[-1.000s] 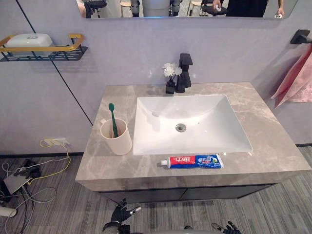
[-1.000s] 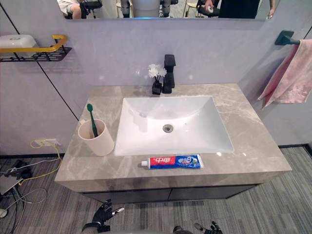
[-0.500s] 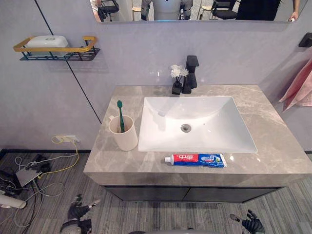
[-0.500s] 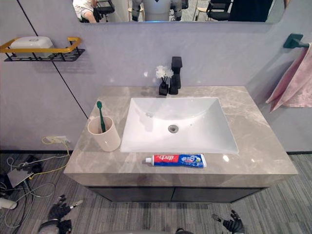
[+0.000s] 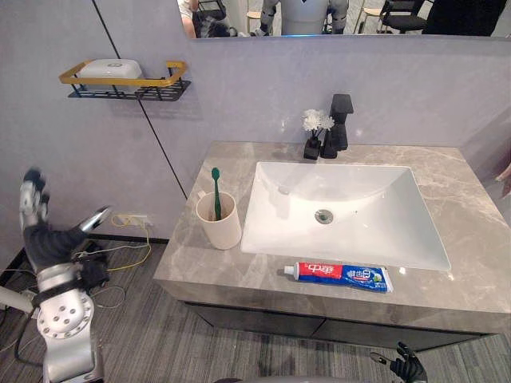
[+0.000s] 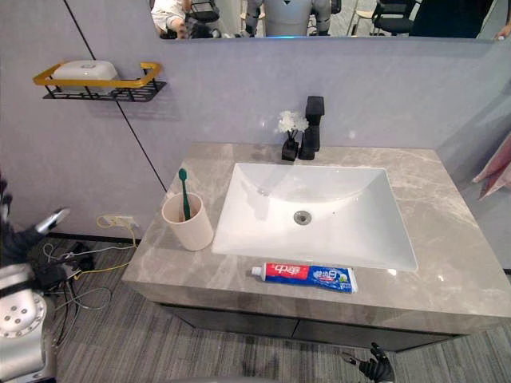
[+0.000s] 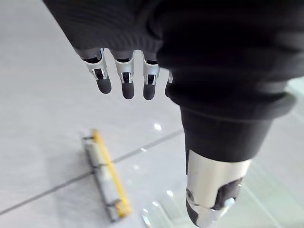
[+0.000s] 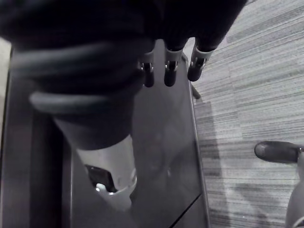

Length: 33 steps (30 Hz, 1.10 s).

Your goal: Organize washtable

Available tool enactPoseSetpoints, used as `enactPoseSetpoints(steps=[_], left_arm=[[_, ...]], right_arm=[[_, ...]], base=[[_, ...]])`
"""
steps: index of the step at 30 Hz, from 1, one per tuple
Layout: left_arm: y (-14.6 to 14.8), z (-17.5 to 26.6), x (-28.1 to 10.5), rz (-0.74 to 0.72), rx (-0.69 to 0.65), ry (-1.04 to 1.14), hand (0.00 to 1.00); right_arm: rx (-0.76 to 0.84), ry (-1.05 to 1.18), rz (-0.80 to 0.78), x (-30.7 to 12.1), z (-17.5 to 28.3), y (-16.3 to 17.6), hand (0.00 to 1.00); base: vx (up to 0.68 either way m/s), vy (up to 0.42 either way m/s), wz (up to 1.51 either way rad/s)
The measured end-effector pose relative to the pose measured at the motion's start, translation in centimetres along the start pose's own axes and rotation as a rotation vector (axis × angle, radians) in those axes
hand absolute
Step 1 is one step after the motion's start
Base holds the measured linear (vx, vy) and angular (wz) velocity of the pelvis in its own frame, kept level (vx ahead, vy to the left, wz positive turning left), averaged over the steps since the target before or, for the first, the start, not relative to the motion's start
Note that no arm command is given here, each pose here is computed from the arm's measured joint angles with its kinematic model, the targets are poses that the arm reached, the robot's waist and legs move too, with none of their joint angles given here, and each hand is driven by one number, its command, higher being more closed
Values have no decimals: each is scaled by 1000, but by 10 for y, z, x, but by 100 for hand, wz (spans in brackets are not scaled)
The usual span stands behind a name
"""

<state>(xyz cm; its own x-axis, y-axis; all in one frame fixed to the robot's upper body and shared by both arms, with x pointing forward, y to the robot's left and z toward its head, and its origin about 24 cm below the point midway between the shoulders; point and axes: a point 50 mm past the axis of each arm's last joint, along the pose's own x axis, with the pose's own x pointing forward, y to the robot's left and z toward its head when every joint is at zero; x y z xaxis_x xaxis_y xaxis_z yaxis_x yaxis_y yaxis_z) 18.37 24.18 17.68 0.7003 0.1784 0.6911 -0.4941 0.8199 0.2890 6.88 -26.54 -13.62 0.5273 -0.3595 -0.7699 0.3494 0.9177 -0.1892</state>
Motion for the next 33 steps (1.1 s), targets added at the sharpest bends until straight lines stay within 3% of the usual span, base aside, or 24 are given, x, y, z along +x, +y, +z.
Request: enactPoseSetpoints(steps=[6, 11, 13, 18, 24, 33], left_arm=[[-67, 60, -8, -295, -128, -276, 0], [-115, 79, -14, -519, -246, -371, 0], [-143, 84, -21, -673, -297, -404, 0], [-188, 77, -36, -914, -290, -388, 0], [-215, 42, -56, -1082, -152, -254, 0], [-224, 19, -68, -1168, -32, -182, 0]], right_arm=[[-42, 57, 83, -3, -15, 20, 0], [-78, 84, 137, -5, -21, 30, 0], [-89, 86, 147, -5, -22, 32, 0], [-90, 77, 161, -4, -18, 37, 0], [-84, 33, 174, 3, -2, 45, 0], [-77, 24, 179, 4, 1, 49, 0]], base=[[-112, -2, 4], [-51, -4, -5], [26, 0, -4], [59, 13, -13], [20, 3, -6], [-49, -2, -1]])
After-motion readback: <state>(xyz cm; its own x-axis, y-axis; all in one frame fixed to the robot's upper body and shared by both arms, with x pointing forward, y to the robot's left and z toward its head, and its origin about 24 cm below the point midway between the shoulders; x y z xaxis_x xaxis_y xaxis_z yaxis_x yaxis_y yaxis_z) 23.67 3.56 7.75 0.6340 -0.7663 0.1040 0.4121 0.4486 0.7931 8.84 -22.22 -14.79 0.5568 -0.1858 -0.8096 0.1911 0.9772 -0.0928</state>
